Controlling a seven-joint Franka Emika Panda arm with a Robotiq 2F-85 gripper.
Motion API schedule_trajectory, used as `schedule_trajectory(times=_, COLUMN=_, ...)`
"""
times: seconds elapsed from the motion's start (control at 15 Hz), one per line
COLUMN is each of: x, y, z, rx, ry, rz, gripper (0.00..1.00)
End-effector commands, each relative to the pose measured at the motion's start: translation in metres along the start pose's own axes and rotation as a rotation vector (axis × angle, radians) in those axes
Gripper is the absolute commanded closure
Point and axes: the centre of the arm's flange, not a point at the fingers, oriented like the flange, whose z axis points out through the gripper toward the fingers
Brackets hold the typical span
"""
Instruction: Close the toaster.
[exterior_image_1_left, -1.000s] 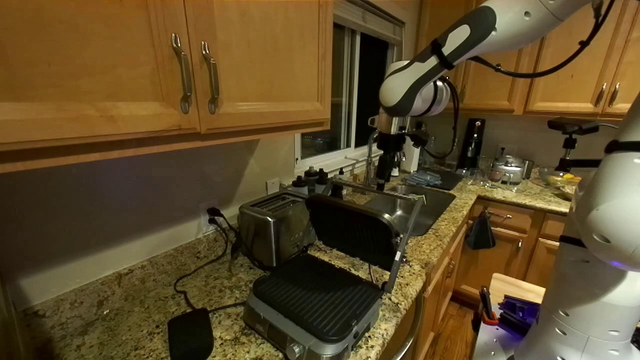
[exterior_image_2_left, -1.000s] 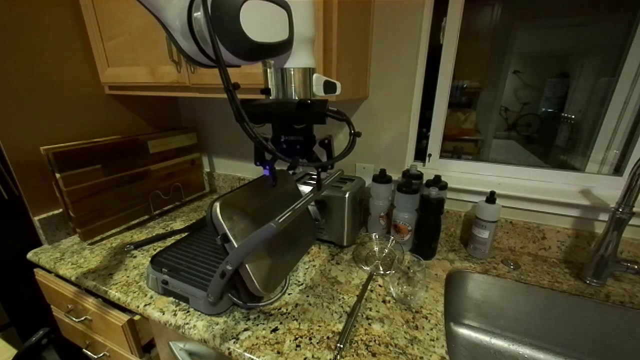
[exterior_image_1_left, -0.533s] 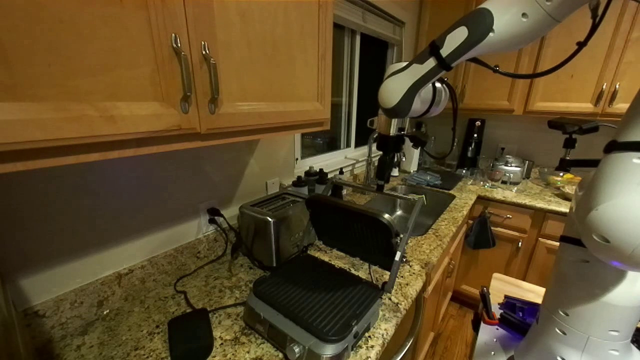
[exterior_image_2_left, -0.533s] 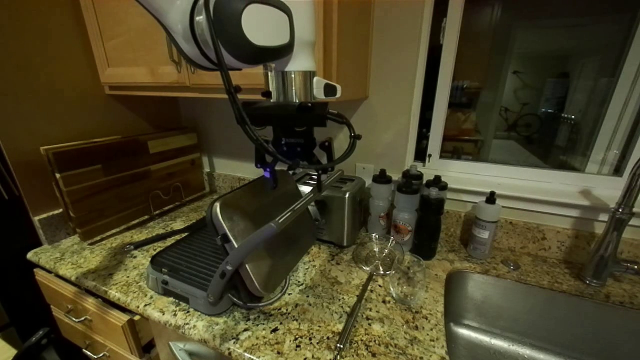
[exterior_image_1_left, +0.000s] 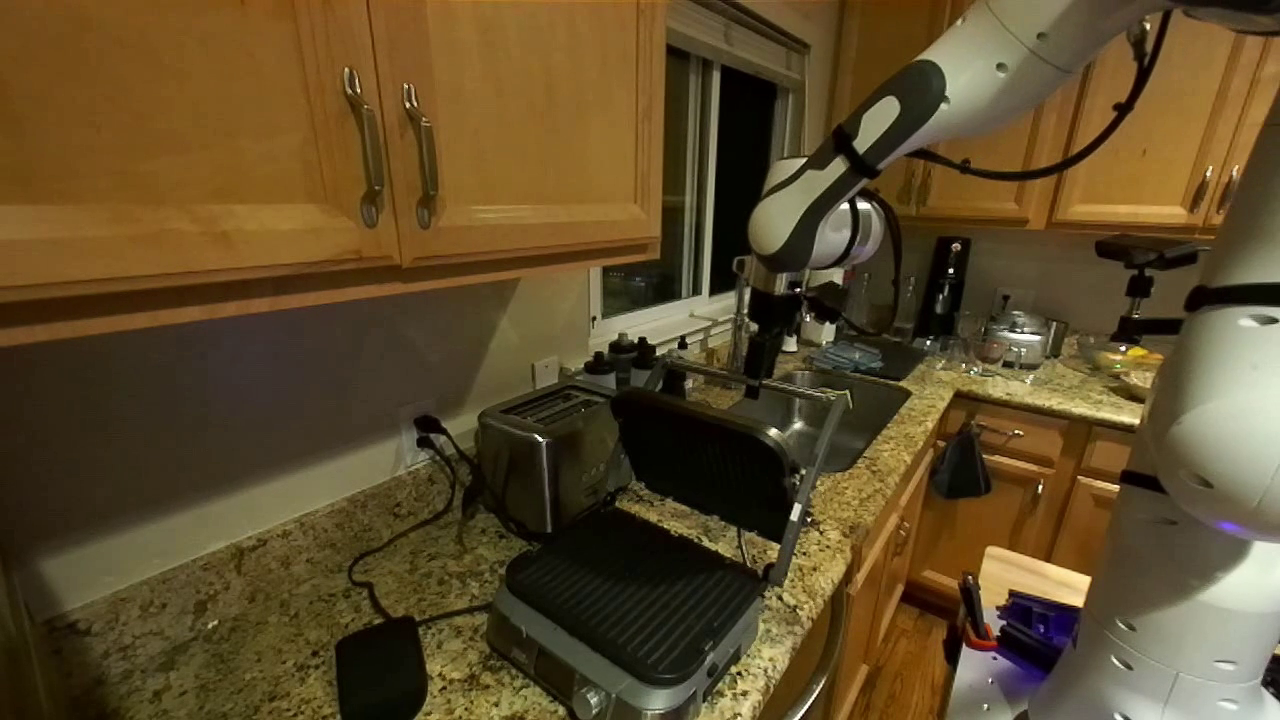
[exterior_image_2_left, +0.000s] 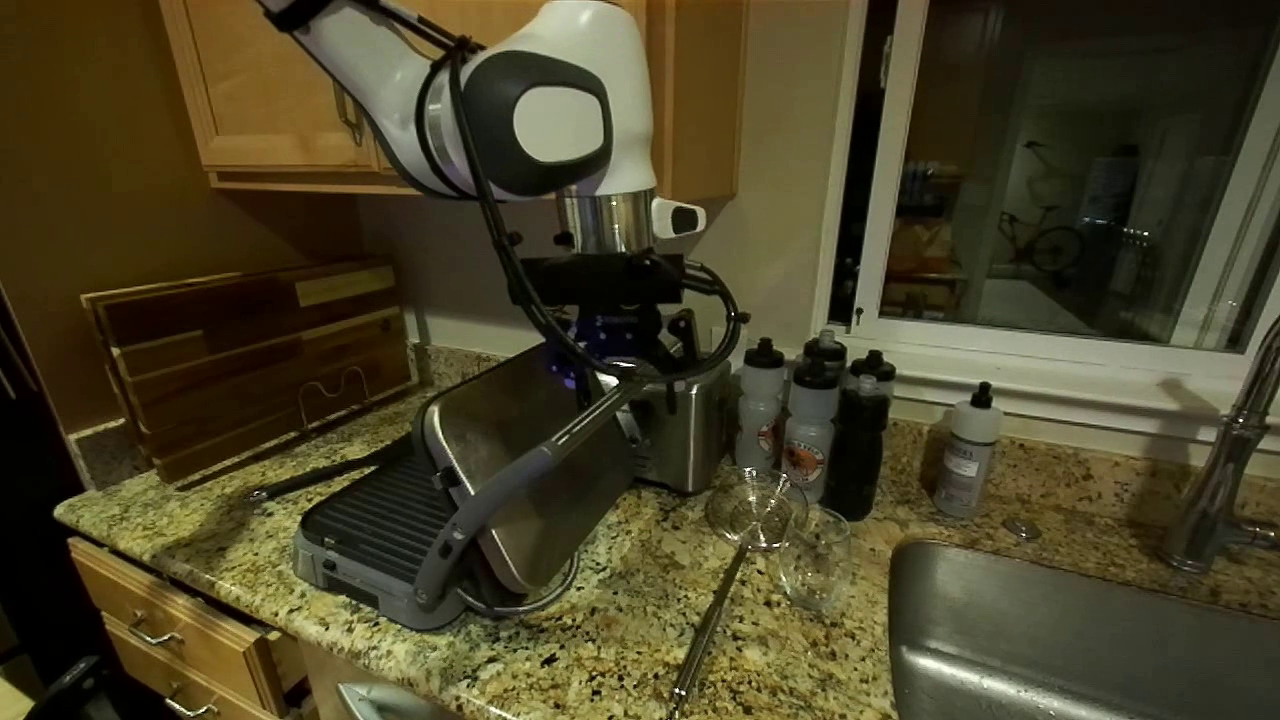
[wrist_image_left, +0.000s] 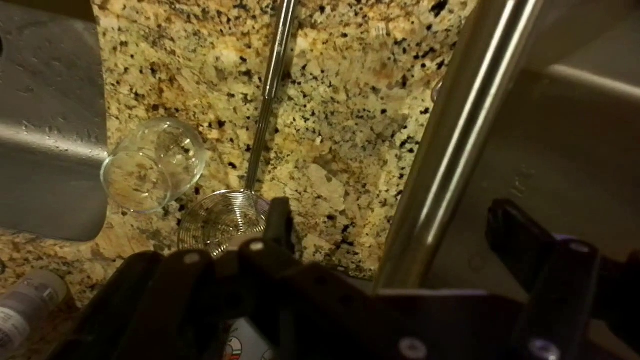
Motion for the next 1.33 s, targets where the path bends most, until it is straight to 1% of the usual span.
schedule_trajectory(times=0.0, x=0.001, y=0.008, z=0.022, rx=0.026, ry=-0.004, rz=0.001, gripper=0.00)
schedule_trajectory(times=0.07, x=0.000, y=0.008, z=0.027, rx=0.040, ry=-0.011, rz=0.005, gripper=0.00)
schedule_trajectory(times=0.13, x=0.000, y=0.007, z=0.030, rx=0.056, ry=-0.010, rz=0.012, gripper=0.25)
schedule_trajectory(times=0.2, x=-0.001, y=0.006, z=0.033, rx=0.070, ry=-0.011, rz=0.014, gripper=0.27)
schedule_trajectory(times=0.27, x=-0.001, y=0.005, z=0.034, rx=0.078, ry=-0.003, rz=0.013, gripper=0.33)
schedule_trajectory(times=0.53, x=-0.003, y=0.005, z=0.037, rx=0.091, ry=0.006, rz=0.022, gripper=0.61)
schedule_trajectory(times=0.87, x=-0.004, y=0.009, z=0.034, rx=0.081, ry=0.018, rz=0.033, gripper=0.93)
schedule_trajectory(times=1.13, x=-0.003, y=0.010, z=0.031, rx=0.067, ry=0.025, rz=0.028, gripper=1.00)
schedule_trajectory(times=1.2, x=-0.003, y=0.009, z=0.030, rx=0.064, ry=0.026, rz=0.027, gripper=0.96)
schedule_trajectory(times=1.27, x=-0.002, y=0.009, z=0.028, rx=0.059, ry=0.028, rz=0.026, gripper=0.96)
